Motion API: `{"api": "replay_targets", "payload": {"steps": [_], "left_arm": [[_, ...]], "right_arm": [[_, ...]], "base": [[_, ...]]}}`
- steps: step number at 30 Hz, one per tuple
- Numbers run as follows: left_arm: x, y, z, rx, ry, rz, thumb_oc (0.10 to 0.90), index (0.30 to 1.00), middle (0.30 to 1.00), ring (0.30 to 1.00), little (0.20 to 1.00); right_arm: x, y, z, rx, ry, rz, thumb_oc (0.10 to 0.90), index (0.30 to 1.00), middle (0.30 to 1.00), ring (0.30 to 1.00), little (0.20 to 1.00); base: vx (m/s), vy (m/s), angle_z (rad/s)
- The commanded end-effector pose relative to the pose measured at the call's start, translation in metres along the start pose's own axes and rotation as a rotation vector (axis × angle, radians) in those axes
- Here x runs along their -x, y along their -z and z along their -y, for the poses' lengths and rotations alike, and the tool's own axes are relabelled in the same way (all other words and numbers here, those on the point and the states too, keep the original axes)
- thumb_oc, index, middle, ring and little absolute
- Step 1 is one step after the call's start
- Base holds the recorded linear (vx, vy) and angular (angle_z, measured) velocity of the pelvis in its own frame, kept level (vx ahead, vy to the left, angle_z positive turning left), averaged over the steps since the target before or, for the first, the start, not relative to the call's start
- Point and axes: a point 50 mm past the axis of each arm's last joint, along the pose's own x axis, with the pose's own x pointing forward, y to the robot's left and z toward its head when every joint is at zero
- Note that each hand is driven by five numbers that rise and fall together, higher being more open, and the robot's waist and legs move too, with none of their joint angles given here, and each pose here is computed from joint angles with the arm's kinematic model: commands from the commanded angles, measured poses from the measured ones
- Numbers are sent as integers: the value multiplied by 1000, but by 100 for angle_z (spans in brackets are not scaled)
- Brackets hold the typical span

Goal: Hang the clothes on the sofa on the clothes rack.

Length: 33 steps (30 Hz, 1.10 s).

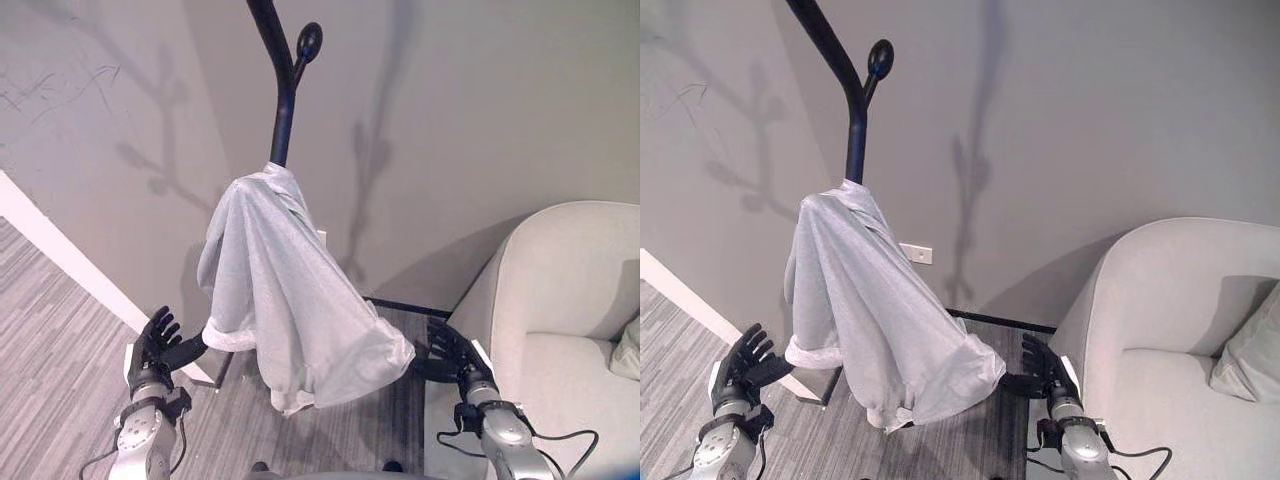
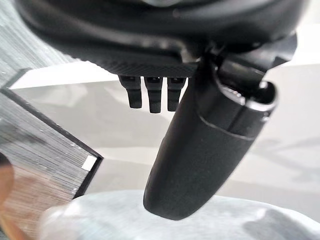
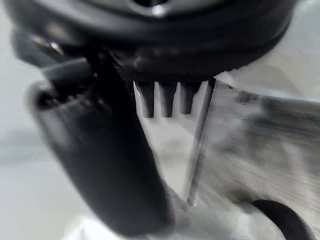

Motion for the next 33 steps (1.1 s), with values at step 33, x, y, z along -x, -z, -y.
{"api": "replay_targets", "payload": {"steps": [33], "left_arm": [[-8,-22,1,-85,91,121,800,900,900,900,900]], "right_arm": [[-10,-51,24,192,75,214,800,900,900,900,900]], "base": [[-2,-1,1]]}}
